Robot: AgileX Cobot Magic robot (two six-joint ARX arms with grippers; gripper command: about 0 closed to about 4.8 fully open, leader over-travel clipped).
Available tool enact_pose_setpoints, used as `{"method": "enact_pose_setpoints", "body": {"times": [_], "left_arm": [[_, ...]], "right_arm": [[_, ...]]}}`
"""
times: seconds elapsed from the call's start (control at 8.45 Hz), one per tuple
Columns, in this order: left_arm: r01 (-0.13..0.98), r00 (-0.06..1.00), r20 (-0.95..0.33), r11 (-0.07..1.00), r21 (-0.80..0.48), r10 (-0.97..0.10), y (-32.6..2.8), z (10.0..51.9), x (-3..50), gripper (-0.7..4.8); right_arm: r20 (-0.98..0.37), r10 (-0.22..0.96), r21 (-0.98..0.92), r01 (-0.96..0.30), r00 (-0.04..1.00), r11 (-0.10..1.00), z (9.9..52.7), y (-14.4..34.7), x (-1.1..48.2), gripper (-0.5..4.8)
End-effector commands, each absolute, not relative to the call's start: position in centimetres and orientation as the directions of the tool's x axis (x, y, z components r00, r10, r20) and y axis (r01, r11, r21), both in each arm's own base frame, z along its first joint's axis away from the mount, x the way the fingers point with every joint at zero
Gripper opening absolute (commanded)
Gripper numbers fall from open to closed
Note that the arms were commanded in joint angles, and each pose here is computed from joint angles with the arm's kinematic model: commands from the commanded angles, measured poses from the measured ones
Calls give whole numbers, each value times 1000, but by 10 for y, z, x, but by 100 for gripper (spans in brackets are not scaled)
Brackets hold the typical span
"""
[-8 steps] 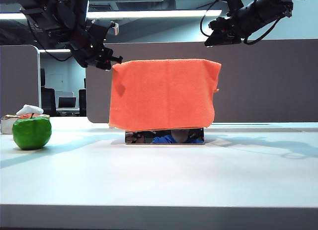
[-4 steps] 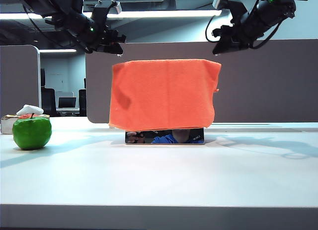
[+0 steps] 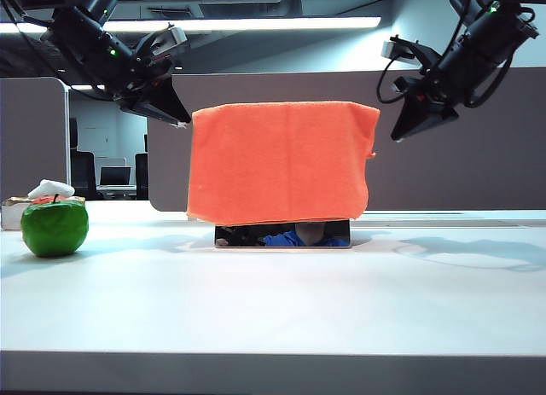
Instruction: Pick up the cloth from the table and use it to cover the mirror.
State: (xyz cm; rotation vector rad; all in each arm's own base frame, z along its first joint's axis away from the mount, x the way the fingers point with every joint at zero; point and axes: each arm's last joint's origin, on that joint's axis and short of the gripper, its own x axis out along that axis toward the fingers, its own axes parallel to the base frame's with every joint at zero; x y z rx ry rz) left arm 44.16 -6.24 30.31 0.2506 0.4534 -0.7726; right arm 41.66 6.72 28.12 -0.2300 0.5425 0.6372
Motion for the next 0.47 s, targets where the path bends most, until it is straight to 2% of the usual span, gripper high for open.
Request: {"method": "enact_pose_setpoints", "body": {"times": [0.12,0.24,0.35,0.47], "left_arm": [[762,587,-463,647,37,-664,-64,304,440,138],[769,584,-461,638,50,-668,-64,304,440,162],[783,576,-467,616,81,-671,-65,299,441,190],[786,564,-483,615,66,-670,-65,290,445,193]], "right_arm": [[-557,545,-59,-685,626,726,281,67,413,12],[-555,550,-60,-690,623,721,281,67,413,57],[-552,567,-90,-719,612,689,278,68,415,130],[-544,588,-102,-743,599,662,272,69,418,165]]}}
